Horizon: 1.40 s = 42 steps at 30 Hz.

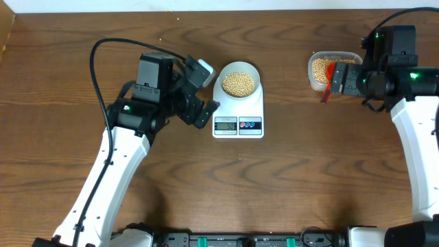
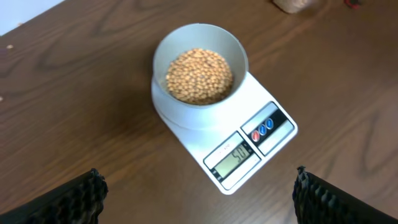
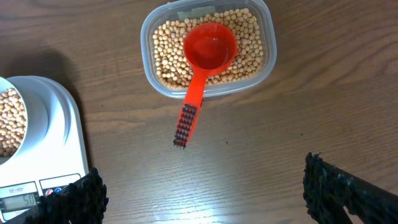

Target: Scoop item into bowl and weigh 50g on scale

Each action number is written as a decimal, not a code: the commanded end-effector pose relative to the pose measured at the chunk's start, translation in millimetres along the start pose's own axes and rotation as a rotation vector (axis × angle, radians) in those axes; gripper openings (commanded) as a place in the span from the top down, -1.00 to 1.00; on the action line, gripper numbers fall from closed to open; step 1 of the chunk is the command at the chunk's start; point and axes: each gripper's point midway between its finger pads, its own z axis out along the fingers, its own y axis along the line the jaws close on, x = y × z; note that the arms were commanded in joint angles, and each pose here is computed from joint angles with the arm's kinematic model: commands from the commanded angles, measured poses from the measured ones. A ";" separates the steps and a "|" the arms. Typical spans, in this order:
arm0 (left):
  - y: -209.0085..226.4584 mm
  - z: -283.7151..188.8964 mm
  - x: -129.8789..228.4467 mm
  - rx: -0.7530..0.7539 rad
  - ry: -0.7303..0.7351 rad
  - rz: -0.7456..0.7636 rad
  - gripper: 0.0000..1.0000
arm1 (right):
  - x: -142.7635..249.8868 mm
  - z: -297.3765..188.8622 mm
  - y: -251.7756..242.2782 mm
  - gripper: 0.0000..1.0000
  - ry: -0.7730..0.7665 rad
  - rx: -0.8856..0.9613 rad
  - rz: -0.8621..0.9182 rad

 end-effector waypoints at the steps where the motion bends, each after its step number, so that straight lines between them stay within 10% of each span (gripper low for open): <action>1: 10.6 0.7 -0.9 -0.057 -0.003 -0.048 -0.96 | -7.6 -7.5 -5.7 -0.99 -0.027 0.011 0.010; 26: 20.3 -89.1 -38.0 -0.289 -0.240 -0.057 -0.96 | -7.5 -7.5 -5.7 -0.99 -0.027 0.011 0.010; 42: 36.7 -130.5 25.3 -0.475 -0.629 -0.301 -0.96 | -7.5 -7.5 -5.7 -0.99 -0.027 0.011 0.010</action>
